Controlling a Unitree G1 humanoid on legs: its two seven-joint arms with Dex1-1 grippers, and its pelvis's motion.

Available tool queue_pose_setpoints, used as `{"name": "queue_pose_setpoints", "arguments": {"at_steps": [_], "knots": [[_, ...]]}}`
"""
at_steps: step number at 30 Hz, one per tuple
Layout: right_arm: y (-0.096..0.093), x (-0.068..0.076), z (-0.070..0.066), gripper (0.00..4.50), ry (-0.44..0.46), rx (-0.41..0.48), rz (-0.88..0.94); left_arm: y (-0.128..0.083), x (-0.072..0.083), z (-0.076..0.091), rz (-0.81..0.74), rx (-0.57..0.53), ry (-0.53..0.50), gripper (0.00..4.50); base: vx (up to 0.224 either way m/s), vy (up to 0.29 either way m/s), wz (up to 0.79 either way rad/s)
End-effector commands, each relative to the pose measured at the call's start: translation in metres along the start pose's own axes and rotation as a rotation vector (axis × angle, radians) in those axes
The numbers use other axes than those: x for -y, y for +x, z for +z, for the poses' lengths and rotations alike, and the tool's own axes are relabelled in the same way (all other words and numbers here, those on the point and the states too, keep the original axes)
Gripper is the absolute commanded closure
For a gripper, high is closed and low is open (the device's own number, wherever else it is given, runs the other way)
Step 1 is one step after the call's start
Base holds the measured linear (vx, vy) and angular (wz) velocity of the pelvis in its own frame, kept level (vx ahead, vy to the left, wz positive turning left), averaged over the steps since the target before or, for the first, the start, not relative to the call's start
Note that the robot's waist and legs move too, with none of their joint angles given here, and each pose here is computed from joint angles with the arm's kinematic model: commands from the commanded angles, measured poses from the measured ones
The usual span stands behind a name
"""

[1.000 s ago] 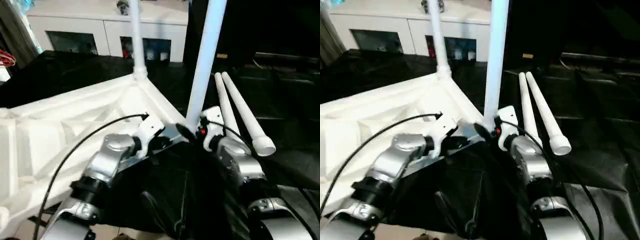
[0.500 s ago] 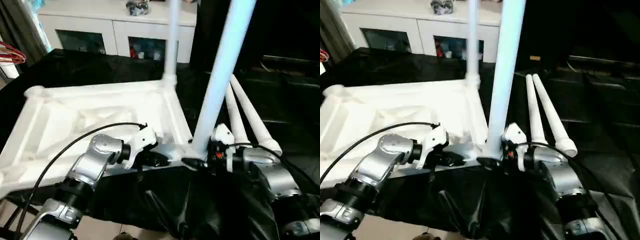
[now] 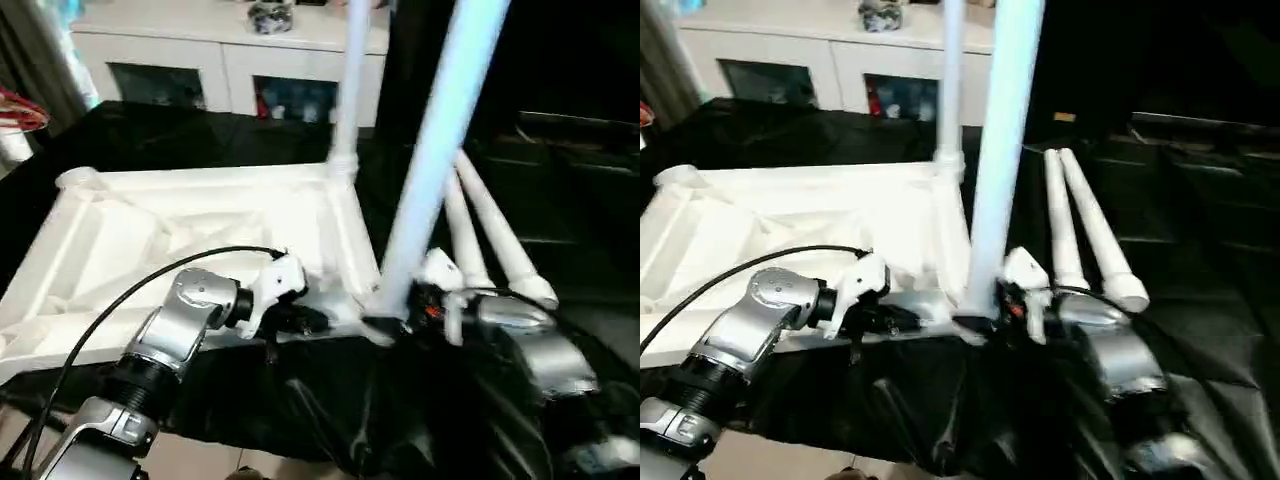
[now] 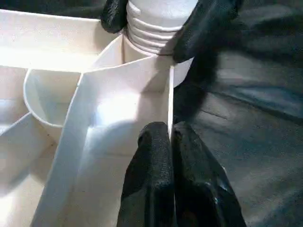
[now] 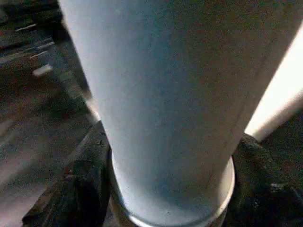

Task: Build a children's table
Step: Rotate leg to tighten

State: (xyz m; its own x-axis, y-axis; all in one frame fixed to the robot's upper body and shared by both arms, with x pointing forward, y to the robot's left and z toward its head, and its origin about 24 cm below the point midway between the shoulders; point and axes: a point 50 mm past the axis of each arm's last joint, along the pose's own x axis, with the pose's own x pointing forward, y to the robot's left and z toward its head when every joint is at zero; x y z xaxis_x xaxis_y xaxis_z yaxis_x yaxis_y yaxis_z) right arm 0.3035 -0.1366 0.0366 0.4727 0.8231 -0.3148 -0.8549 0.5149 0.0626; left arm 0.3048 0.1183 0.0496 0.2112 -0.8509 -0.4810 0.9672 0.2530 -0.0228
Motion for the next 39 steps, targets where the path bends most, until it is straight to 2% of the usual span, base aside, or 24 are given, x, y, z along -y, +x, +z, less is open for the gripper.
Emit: {"name": "queue_pose_setpoints", "arguments": {"at_steps": [1,6,10,11,14,18,20,21,24,29,35,36,39], "knots": [[0.038,-0.016,-0.008,1.78,0.043,-0.042,-0.071,0.026,0.005,0.033,0.030,0.117,0.048,4.50,0.000,0.000,0.00],[0.059,-0.005,-0.001,1.78,0.192,0.017,-0.324,0.042,0.005,0.045,0.177,0.161,-0.013,4.50,0.000,0.000,0.00],[0.068,-0.001,0.006,1.78,0.238,0.055,-0.409,0.053,0.010,0.053,0.222,0.193,-0.048,4.50,0.000,0.000,0.00],[0.070,-0.001,0.007,1.22,0.240,0.065,-0.407,0.054,0.012,0.054,0.217,0.197,-0.048,4.50,0.000,0.000,0.00],[0.071,-0.001,0.012,1.08,0.259,0.102,-0.374,0.057,0.016,0.054,0.188,0.199,-0.031,4.50,0.000,0.000,0.00],[0.069,0.000,0.011,0.67,0.223,0.098,-0.364,0.054,0.015,0.051,0.175,0.176,-0.015,4.50,0.000,0.000,0.00],[0.067,0.000,0.011,0.67,0.192,0.091,-0.358,0.053,0.016,0.050,0.163,0.174,-0.014,4.50,0.000,0.000,0.00],[0.064,-0.001,0.010,0.67,0.136,0.085,-0.321,0.051,0.016,0.049,0.139,0.169,-0.006,4.50,0.000,0.000,0.00],[0.055,-0.005,0.008,0.67,0.055,0.086,-0.211,0.044,0.017,0.044,0.074,0.149,0.021,4.50,0.000,0.000,0.00],[0.041,-0.010,0.007,0.67,-0.002,0.088,-0.079,0.035,0.018,0.038,0.012,0.132,0.039,4.50,0.000,0.000,0.00],[0.018,-0.017,0.007,0.67,-0.057,0.080,0.123,0.022,0.016,0.030,-0.077,0.099,0.066,4.50,0.000,0.000,0.00],[0.009,-0.020,0.006,0.67,-0.076,0.061,0.198,0.017,0.015,0.028,-0.109,0.087,0.077,4.50,0.000,0.000,0.00],[0.004,-0.021,0.005,0.81,-0.087,0.047,0.229,0.014,0.013,0.026,-0.119,0.073,0.074,4.50,0.000,0.000,0.00]]}}
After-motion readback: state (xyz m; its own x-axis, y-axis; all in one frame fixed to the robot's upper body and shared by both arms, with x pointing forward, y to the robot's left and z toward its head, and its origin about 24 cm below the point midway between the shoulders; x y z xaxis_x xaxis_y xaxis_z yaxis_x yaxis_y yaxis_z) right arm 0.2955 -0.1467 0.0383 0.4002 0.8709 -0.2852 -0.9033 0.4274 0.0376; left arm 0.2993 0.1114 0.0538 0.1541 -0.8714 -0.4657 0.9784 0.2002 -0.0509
